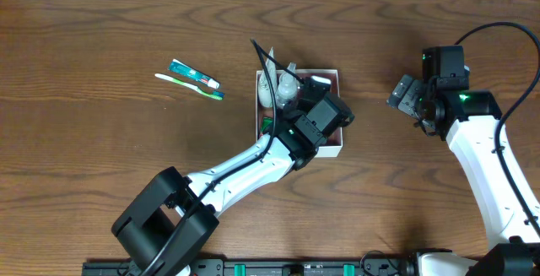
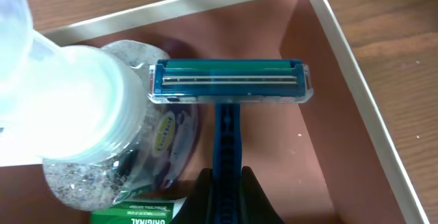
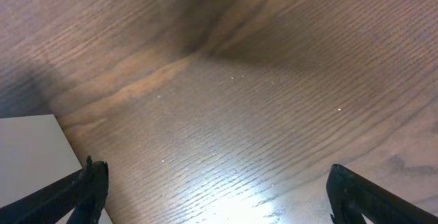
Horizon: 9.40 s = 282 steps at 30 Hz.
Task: Pack container
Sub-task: 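Carry the blue razor into the white box and lower it, then release the razor and grasp the green toothbrush with the left gripper, then carry the toothbrush into the white box beside the razor, then release the toothbrush and grasp the Colgate toothpaste tube with left gripper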
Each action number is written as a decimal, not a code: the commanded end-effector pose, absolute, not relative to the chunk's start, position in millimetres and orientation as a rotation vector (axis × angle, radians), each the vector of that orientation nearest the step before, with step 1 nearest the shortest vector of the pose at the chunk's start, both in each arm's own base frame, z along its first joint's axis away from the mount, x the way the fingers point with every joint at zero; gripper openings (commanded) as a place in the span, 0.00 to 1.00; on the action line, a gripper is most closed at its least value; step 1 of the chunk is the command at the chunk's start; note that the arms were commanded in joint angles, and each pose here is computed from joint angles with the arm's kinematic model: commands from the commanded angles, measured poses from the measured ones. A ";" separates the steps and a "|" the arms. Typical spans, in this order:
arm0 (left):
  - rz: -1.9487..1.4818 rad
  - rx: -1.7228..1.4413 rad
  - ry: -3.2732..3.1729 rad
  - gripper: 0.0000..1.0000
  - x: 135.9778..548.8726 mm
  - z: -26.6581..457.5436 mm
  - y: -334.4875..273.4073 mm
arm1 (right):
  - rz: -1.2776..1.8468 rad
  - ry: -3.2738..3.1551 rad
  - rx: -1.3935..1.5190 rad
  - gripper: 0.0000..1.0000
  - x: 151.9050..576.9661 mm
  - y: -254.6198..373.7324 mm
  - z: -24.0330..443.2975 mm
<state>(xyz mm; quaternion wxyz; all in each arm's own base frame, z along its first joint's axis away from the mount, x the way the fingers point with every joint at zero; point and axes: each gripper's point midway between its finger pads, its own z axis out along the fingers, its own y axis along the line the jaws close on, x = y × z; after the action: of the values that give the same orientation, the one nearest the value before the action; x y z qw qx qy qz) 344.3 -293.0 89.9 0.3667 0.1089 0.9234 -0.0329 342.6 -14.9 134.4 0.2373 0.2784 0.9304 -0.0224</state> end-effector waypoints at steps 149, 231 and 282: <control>-0.112 -0.575 2.527 0.06 386.9 135.6 -26.1 | -0.076 2.542 0.794 0.99 342.0 -19.7 133.1; -0.306 0.450 2.342 0.29 318.5 162.5 -297.7 | -0.076 2.542 0.794 0.99 342.0 -19.8 133.2; 0.079 -0.399 2.653 0.42 422.6 29.3 -58.5 | -0.076 2.542 0.794 0.99 342.0 -19.7 133.1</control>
<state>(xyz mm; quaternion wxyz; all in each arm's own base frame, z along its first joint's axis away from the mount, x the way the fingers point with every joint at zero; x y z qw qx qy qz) 418.8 -64.0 34.0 0.2274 -0.1220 0.9658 0.0273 342.5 -14.9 134.4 0.2371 0.2784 0.9305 -0.0224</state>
